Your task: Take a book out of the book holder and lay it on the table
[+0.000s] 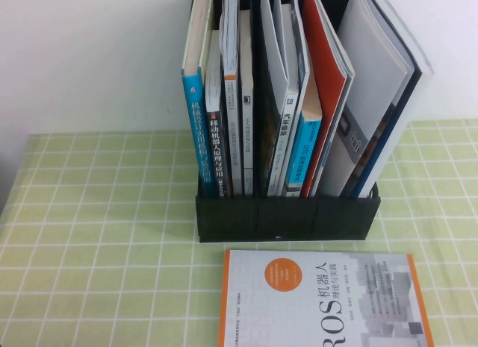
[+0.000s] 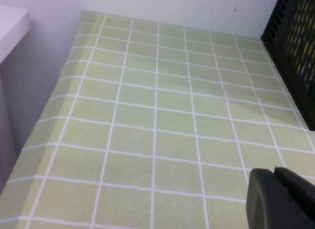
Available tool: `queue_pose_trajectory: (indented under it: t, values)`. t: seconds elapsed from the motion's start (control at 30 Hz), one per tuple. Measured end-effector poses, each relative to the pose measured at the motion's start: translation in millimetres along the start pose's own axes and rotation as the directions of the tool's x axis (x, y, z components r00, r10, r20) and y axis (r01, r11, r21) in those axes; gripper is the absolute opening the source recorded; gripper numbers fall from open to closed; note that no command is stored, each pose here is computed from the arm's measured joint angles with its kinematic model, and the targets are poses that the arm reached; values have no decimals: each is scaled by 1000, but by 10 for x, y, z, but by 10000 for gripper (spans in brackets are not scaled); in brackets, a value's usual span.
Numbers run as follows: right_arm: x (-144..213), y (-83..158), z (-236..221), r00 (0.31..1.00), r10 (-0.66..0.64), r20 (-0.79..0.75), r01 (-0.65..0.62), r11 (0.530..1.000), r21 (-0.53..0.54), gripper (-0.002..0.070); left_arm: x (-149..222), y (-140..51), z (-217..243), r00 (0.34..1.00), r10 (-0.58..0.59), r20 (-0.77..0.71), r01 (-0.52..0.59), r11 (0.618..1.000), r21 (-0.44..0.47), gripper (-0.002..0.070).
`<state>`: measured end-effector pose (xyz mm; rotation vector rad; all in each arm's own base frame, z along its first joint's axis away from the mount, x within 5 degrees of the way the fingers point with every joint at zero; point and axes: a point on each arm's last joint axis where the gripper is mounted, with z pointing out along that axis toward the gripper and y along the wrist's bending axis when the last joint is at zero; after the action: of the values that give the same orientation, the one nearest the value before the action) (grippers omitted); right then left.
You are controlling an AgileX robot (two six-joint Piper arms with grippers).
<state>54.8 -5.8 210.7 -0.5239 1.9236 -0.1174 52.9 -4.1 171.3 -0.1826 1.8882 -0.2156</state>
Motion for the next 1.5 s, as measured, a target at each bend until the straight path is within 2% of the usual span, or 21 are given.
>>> queue_pose_trajectory:
  t: [0.1,0.17,0.3,0.43,0.6,0.77,0.9,1.0,1.2,1.5]
  values:
    - [2,-73,-91,987,141,75,-149,982,119,-1,0,0,0,1000,0,0,0,1000,0,-3]
    - [-24,-76,-132,955,260,143,-280,949,143,-1,0,0,0,1000,0,0,0,1000,0,-3]
    - [-71,-49,-159,867,447,222,-480,867,131,-1,0,0,0,1000,0,0,0,1000,0,-3]
    - [-74,-22,-156,836,503,221,-533,840,103,-1,0,0,0,1000,0,0,0,1000,0,-3]
    - [-66,19,-134,820,533,212,-555,830,60,-1,0,0,0,1000,0,0,0,1000,0,-3]
    - [-10,142,-68,882,447,153,-450,893,-14,-1,0,-1,0,1000,-2,0,2,1000,1,-3]
    - [119,234,34,894,435,110,-432,900,-51,-1,0,-1,0,1000,-2,0,2,1000,1,-3]
    - [279,306,140,891,449,72,-446,893,-61,-1,0,-1,0,1000,-2,0,2,1000,1,-3]
    - [308,322,158,890,451,63,-447,892,-65,-1,0,-1,0,1000,-2,0,2,1000,1,-3]
    - [308,322,158,920,386,68,-382,922,-60,-1,0,-1,0,1000,-2,0,2,1000,1,-3]
